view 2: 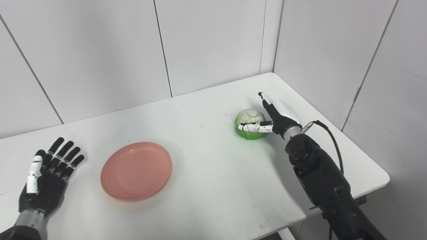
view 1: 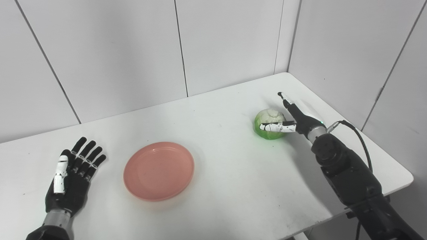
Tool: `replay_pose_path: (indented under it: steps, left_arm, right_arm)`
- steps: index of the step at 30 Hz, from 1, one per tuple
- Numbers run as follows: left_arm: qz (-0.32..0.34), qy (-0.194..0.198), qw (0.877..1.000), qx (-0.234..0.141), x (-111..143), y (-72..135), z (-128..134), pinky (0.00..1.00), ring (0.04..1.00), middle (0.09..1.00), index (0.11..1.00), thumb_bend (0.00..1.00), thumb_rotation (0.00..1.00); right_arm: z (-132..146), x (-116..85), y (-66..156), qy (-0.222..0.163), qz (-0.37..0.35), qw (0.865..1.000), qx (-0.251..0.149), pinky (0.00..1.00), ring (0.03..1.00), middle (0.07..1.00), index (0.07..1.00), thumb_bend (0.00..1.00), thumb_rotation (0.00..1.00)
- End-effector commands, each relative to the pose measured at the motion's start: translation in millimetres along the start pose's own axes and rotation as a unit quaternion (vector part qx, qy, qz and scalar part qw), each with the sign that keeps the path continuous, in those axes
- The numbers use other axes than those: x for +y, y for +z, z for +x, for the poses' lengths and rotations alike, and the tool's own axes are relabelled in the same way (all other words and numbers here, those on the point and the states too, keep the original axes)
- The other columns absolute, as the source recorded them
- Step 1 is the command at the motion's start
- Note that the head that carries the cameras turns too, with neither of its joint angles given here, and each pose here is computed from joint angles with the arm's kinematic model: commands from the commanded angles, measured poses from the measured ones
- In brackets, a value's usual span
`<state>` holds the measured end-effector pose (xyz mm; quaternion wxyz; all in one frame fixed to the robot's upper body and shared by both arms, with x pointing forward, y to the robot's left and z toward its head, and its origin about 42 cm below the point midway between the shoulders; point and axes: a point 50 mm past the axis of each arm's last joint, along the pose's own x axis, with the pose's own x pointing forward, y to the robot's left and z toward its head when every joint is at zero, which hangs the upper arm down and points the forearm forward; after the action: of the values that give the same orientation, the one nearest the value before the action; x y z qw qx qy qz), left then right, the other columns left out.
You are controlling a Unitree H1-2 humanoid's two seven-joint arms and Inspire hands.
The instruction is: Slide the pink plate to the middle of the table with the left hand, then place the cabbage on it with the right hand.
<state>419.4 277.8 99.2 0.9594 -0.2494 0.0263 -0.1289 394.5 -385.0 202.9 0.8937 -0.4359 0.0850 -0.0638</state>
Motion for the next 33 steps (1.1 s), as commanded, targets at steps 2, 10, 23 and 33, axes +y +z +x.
replay_pose_path:
  steps: [2,10,23,33]
  left_arm:
    - [-0.031,0.059,0.995,0.080,29,-51,-50,0.78,0.818,0.833,0.822,0.45,0.73]
    - [-0.030,0.062,0.994,0.081,29,-49,-51,0.81,0.833,0.846,0.833,0.44,0.73]
    - [-0.030,0.058,0.995,0.082,30,-50,-52,0.79,0.822,0.837,0.826,0.44,0.75]
    - [-0.031,0.056,0.995,0.082,30,-49,-53,0.79,0.825,0.843,0.830,0.43,0.75]
  right_arm:
    - [12,-24,23,-0.032,-0.008,0.999,-0.039,0.89,1.000,1.000,1.000,1.00,0.57]
    - [22,-15,19,-0.019,-0.011,0.999,-0.034,0.89,0.993,1.000,1.000,1.00,0.57]
    - [40,0,13,0.008,-0.009,1.000,-0.006,0.93,0.995,1.000,1.000,1.00,0.52]
    - [43,6,13,0.003,0.053,0.999,-0.005,0.71,0.766,0.791,0.853,0.96,0.24]
